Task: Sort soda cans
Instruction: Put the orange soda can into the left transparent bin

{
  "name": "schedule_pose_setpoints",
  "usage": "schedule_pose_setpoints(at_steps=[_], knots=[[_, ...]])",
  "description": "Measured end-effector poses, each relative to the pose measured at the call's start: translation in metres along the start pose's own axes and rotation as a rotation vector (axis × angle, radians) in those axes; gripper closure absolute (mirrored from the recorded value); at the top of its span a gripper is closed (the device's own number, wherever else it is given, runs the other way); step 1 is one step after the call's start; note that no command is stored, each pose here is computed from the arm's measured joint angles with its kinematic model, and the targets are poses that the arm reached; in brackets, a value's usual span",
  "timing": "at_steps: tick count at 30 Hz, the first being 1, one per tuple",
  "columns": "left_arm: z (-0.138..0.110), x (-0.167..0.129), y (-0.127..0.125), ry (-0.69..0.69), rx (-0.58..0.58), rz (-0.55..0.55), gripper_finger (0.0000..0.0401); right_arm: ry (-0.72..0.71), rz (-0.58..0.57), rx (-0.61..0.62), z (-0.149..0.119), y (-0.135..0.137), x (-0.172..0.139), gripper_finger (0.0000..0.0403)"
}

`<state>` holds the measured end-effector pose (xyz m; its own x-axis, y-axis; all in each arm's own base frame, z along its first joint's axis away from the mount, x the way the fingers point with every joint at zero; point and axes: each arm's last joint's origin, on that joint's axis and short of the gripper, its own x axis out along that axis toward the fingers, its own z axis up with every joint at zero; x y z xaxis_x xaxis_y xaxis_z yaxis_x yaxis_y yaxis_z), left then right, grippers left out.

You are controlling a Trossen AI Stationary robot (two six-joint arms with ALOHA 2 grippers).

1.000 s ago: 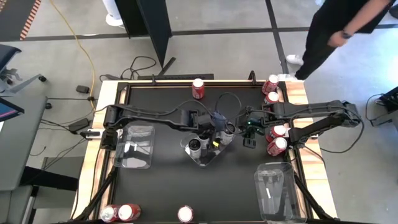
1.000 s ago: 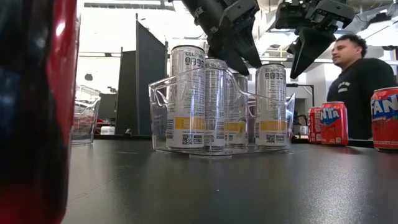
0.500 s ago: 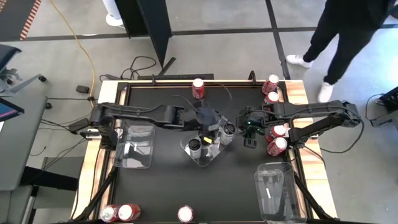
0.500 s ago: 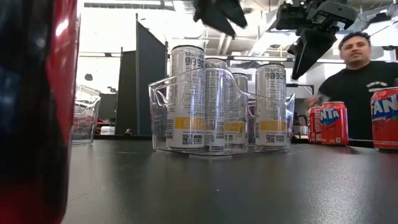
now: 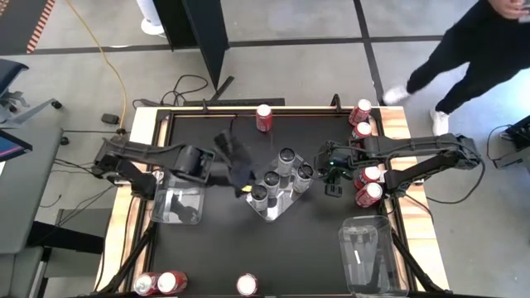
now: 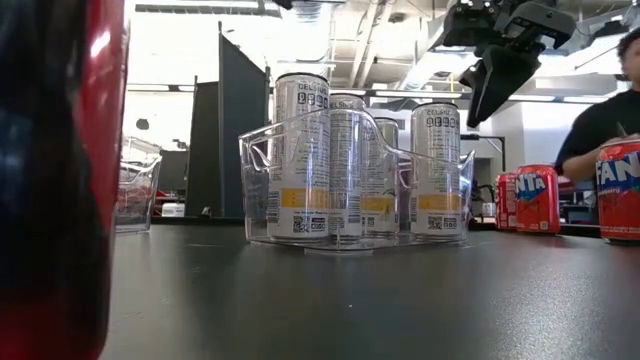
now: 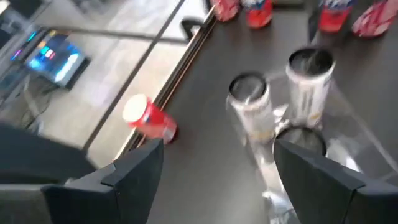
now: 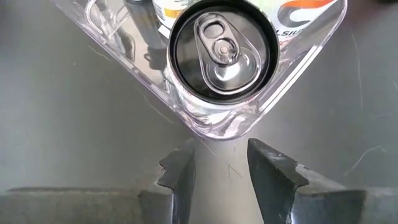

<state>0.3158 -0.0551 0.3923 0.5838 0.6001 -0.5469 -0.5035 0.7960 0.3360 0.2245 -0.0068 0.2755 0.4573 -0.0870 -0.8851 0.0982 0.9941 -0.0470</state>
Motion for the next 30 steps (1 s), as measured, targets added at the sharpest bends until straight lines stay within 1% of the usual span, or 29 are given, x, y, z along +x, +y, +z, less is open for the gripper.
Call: schedule_pose_setpoints(at_steps=[5, 9, 13, 18, 23, 26, 30], knots=[[-0.023, -0.01, -0.016, 0.05, -0.035, 0.035, 0.0101, -0.001, 0.0, -0.004, 0.0, 0.0, 0.0, 0.0242], [-0.041, -0.012, -0.027, 0.088, -0.057, 0.051, 0.0101, -0.007, 0.0, -0.004, 0.001, 0.0, 0.0, 0.0242], [-0.054, -0.011, -0.034, 0.111, -0.061, 0.059, 0.0101, -0.007, 0.0, 0.003, 0.001, 0.0, 0.0, 0.0242], [-0.056, -0.011, -0.036, 0.11, -0.063, 0.058, 0.0101, -0.009, 0.0, 0.007, 0.001, 0.0, 0.0, 0.0242], [-0.054, -0.011, -0.037, 0.1, -0.019, 0.048, 0.0101, -0.007, 0.001, 0.048, 0.001, 0.001, 0.0, 0.0242], [-0.053, -0.01, -0.037, 0.094, -0.006, 0.043, 0.0101, -0.008, 0.004, 0.063, 0.0, 0.004, 0.0, 0.0242], [-0.05, -0.009, -0.039, 0.073, -0.015, 0.032, 0.0101, -0.021, 0.02, 0.053, 0.0, 0.01, 0.001, 0.0242]])
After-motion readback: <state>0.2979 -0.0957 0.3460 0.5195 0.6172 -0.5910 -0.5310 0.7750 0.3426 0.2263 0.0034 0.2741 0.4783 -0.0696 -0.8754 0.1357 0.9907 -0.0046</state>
